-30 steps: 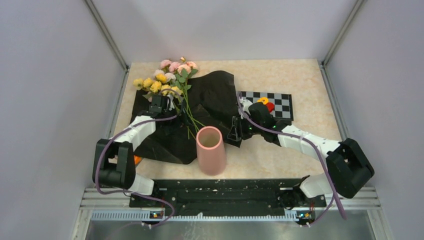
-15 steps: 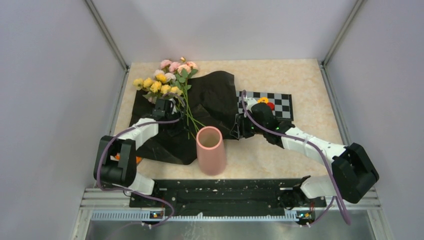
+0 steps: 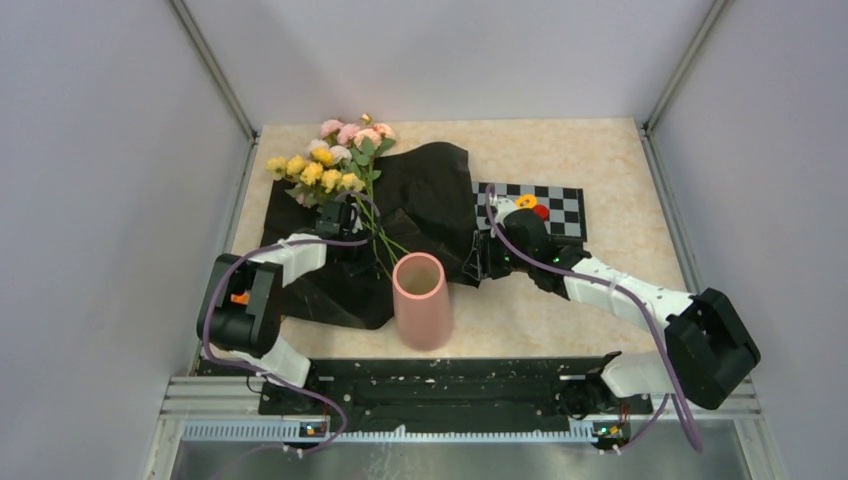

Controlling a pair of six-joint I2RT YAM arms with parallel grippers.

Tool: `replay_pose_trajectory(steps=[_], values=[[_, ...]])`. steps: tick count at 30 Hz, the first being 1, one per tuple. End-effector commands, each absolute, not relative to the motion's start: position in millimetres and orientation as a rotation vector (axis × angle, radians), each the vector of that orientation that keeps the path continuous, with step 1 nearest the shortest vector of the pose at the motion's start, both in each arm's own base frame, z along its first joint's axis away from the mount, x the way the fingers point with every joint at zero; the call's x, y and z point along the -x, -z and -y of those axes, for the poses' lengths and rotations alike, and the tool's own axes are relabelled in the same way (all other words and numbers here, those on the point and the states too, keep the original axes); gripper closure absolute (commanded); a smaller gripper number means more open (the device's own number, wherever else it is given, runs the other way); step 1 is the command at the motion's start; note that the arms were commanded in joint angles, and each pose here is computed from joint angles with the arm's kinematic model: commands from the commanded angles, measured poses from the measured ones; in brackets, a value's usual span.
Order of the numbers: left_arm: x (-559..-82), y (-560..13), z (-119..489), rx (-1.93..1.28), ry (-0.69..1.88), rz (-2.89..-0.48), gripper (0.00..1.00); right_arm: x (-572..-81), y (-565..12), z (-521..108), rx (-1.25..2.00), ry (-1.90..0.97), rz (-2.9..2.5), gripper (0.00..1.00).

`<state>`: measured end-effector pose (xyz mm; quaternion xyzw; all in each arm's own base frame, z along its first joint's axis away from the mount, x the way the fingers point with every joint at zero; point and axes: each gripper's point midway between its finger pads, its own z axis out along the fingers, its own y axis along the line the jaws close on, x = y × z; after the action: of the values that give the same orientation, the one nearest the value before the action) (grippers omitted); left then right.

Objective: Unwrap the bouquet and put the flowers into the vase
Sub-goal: Pick up the fake flower from the wrapping paper.

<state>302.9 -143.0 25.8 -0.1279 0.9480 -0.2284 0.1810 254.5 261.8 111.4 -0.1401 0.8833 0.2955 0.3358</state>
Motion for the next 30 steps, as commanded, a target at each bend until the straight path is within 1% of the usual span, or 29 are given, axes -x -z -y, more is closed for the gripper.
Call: replay_pose_trajectory(steps=[1, 6, 15, 22, 25, 27, 30], values=[[-315.5, -35.1, 152.3, 0.347, 0.697, -2.626, 1.00, -258.2, -130.4, -265.5, 0.352, -0.790, -2.234, 0.58], [-316.7, -58.6, 155.3, 0.327, 0.746, -2.525, 1.00, -258.8, -135.3, -263.6, 0.343, -0.782, -2.222, 0.58], [-319.6, -148.6, 161.6, 0.130, 0.853, -2.166, 1.00, -265.4, -151.3, -259.2, 0.306, -0.765, -2.161, 0.58], [-306.5, -219.0, 167.2, 0.031, 0.944, -1.914, 1.00, -273.3, -177.3, -261.3, 0.258, -0.792, -2.077, 0.58], [-294.7, -248.9, 171.4, -0.035, 0.992, -1.802, 1.00, -281.0, -204.6, -264.8, 0.246, -0.812, -1.998, 0.53], [-283.6, -269.4, 175.4, -0.102, 1.027, -1.729, 1.00, -288.7, -236.4, -271.6, 0.244, -0.846, -1.909, 0.49], [-263.7, -296.9, 181.1, -0.210, 1.071, -1.627, 1.00, -296.5, -280.0, -285.9, 0.271, -0.917, -1.791, 0.39]])
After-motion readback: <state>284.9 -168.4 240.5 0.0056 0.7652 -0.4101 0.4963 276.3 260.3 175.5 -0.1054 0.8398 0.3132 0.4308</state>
